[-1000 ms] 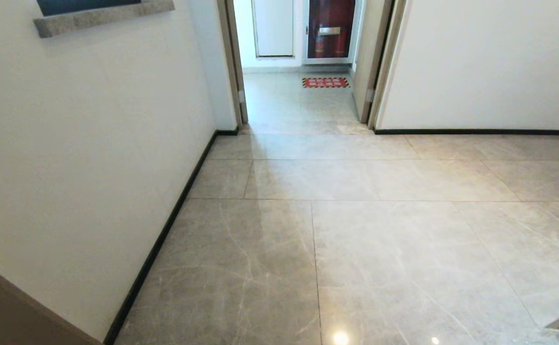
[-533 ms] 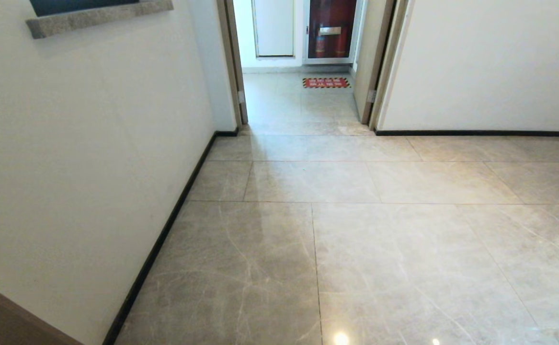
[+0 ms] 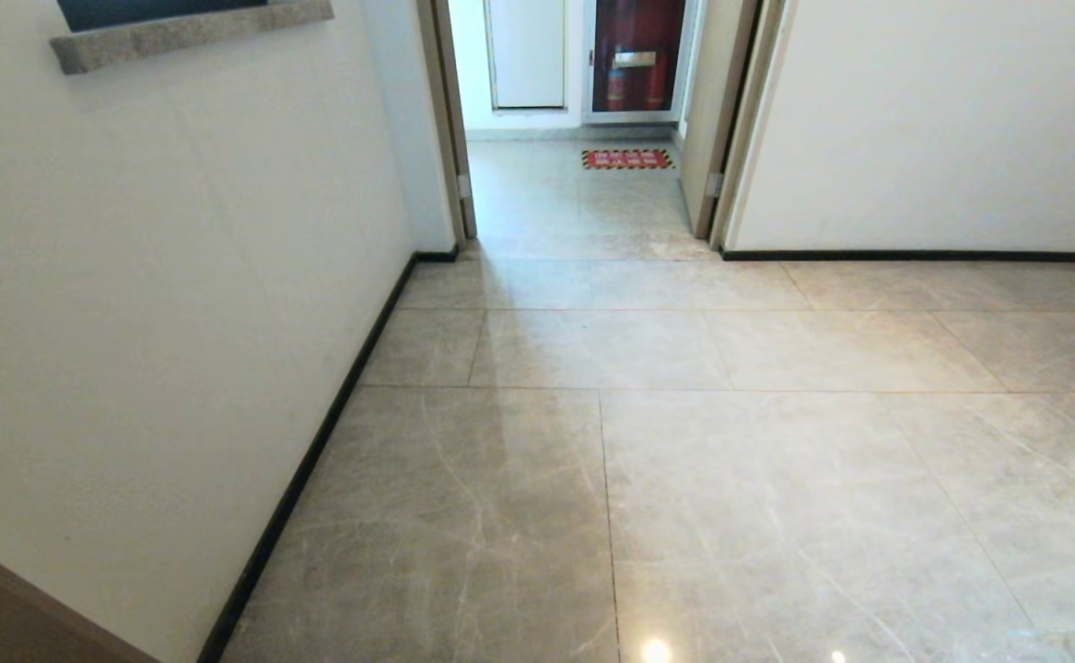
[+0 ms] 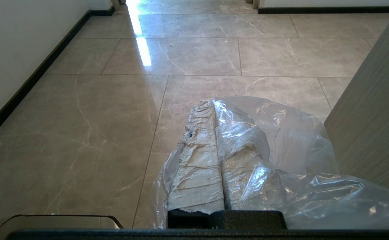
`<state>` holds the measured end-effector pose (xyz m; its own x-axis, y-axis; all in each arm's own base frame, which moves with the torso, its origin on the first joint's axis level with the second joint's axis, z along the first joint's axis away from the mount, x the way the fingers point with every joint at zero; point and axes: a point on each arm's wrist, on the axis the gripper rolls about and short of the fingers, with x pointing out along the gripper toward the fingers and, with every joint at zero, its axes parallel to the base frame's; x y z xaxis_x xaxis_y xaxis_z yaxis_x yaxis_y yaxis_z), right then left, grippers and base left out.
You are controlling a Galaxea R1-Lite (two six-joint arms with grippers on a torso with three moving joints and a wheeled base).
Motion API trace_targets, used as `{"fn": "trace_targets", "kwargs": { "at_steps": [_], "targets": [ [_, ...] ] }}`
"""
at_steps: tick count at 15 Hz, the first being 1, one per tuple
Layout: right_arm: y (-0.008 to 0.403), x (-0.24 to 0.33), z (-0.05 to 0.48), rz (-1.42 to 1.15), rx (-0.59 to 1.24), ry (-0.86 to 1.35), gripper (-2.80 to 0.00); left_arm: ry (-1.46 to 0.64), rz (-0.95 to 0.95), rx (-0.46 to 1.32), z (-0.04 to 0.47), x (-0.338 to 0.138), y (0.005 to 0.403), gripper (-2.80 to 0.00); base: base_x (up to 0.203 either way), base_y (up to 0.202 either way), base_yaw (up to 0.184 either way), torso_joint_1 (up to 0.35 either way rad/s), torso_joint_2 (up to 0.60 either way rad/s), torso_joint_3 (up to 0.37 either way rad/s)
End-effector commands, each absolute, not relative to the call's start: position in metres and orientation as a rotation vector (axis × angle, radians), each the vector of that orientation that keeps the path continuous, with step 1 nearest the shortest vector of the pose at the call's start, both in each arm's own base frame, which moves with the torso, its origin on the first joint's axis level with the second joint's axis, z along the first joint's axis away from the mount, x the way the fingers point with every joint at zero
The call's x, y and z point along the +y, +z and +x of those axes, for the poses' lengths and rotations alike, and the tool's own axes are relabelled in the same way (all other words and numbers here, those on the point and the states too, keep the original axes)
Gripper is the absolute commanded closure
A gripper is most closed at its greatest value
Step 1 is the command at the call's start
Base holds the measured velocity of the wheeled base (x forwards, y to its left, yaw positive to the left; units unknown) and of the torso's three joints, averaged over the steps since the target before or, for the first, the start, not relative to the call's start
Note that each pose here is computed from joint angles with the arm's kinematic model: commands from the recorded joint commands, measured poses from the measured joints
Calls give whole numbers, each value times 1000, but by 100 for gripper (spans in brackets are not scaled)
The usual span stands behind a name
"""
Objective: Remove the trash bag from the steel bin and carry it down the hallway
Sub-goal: Put the trash bag at the door
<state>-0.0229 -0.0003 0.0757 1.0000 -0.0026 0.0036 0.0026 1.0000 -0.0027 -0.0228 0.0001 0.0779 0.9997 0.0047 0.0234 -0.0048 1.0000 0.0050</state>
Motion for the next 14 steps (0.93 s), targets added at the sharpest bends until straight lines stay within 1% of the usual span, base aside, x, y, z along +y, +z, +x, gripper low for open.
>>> {"fn": "trace_targets", "kwargs": {
  "at_steps": [1, 14],
  "targets": [
    [76, 0, -23, -3, -3, -2, 0, 5, 3, -14, -22, 0, 75, 0, 0, 0, 0, 0, 0, 0],
    [76, 0, -23, -3, -3, -2, 0, 6, 5, -13, -22, 0, 75, 0, 0, 0, 0, 0, 0, 0]
  ]
}}
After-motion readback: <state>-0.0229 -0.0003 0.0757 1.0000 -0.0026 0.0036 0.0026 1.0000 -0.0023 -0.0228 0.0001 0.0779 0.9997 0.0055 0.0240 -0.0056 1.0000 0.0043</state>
